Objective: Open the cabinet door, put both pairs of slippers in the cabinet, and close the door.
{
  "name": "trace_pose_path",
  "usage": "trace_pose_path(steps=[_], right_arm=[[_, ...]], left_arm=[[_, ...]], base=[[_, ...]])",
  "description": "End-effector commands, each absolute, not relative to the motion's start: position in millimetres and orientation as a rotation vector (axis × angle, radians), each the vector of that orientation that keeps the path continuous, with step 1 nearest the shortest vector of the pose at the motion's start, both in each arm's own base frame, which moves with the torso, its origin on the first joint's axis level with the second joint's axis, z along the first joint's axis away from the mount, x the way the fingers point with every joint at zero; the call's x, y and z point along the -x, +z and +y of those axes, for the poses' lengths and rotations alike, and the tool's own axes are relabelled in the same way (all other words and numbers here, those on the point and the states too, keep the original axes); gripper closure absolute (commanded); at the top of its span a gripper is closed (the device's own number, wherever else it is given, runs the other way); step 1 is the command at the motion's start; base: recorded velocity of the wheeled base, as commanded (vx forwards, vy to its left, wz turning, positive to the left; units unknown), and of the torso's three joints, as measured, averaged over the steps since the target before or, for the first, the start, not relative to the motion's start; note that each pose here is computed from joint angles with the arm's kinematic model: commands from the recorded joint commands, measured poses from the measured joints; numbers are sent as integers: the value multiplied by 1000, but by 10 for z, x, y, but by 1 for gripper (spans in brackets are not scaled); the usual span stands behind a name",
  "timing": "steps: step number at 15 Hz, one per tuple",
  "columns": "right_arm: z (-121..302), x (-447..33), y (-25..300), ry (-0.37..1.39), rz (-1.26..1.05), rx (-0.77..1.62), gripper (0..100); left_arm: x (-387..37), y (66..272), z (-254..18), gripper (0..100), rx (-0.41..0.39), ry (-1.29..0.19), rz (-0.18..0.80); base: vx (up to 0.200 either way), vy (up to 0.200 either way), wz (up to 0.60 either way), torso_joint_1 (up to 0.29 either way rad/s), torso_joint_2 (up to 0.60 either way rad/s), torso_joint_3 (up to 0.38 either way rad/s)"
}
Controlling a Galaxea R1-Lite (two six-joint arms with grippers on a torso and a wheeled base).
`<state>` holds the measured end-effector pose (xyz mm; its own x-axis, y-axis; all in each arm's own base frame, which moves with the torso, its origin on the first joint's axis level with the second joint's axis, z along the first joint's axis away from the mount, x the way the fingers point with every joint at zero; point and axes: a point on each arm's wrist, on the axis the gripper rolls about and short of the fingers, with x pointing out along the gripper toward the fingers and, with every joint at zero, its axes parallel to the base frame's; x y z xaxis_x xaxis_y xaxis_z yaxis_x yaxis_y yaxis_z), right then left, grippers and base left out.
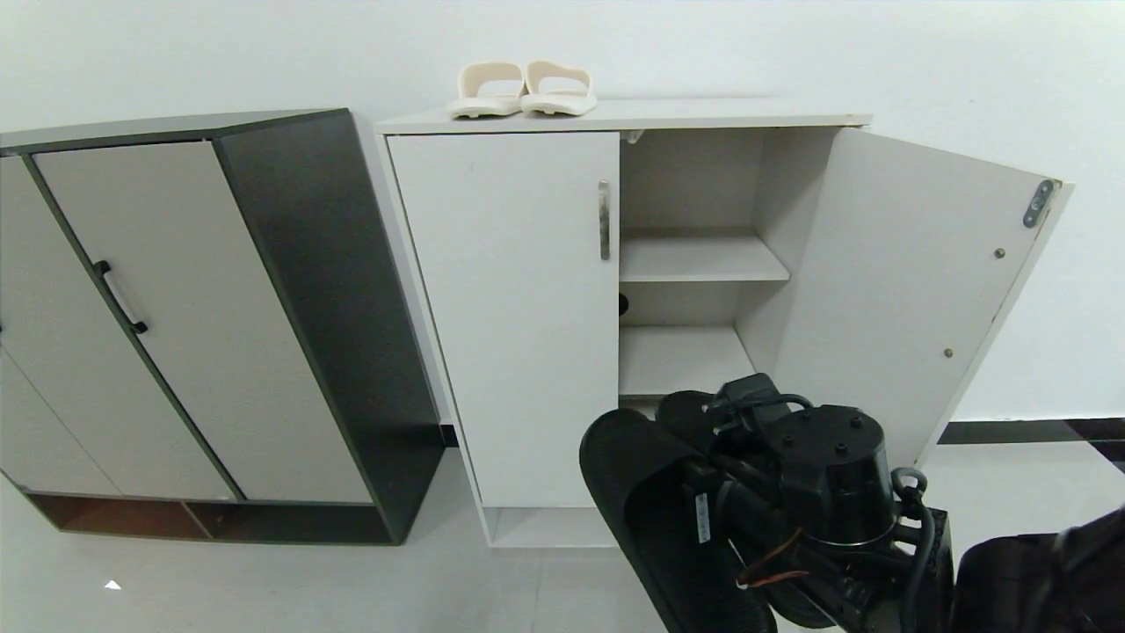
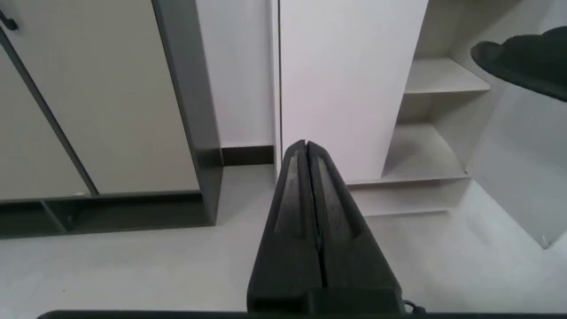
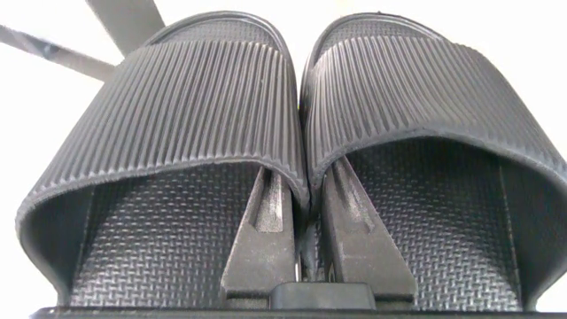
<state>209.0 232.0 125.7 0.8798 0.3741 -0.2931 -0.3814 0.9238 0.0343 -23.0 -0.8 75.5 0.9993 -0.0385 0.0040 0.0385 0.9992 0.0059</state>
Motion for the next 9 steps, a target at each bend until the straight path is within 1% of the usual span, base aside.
trace_pose_path(steps=[1,3,5,8,9], right_arm=[[2412,-2174,1355,359,257,11,100],[2480,-2254,1433,301,219,-7,100],[2600,-2398,1412,181,187,-10,100],[2668,-2474,1393,132,173,-12,100],[2667,-2481,1382,129,175,-10,100]], left_arm=[[228,756,-8,100,-3,-38,-2],[228,756,-8,100,-3,-37,-2],[228,756,-8,100,-3,-38,-2],[228,756,-8,100,-3,-38,-2],[228,755,-8,100,-3,-38,0]], base=[[0,0,0,0,0,0],[0,0,0,0,0,0],[0,0,0,0,0,0],[0,0,0,0,0,0],[0,-200,0,-2,2,2]])
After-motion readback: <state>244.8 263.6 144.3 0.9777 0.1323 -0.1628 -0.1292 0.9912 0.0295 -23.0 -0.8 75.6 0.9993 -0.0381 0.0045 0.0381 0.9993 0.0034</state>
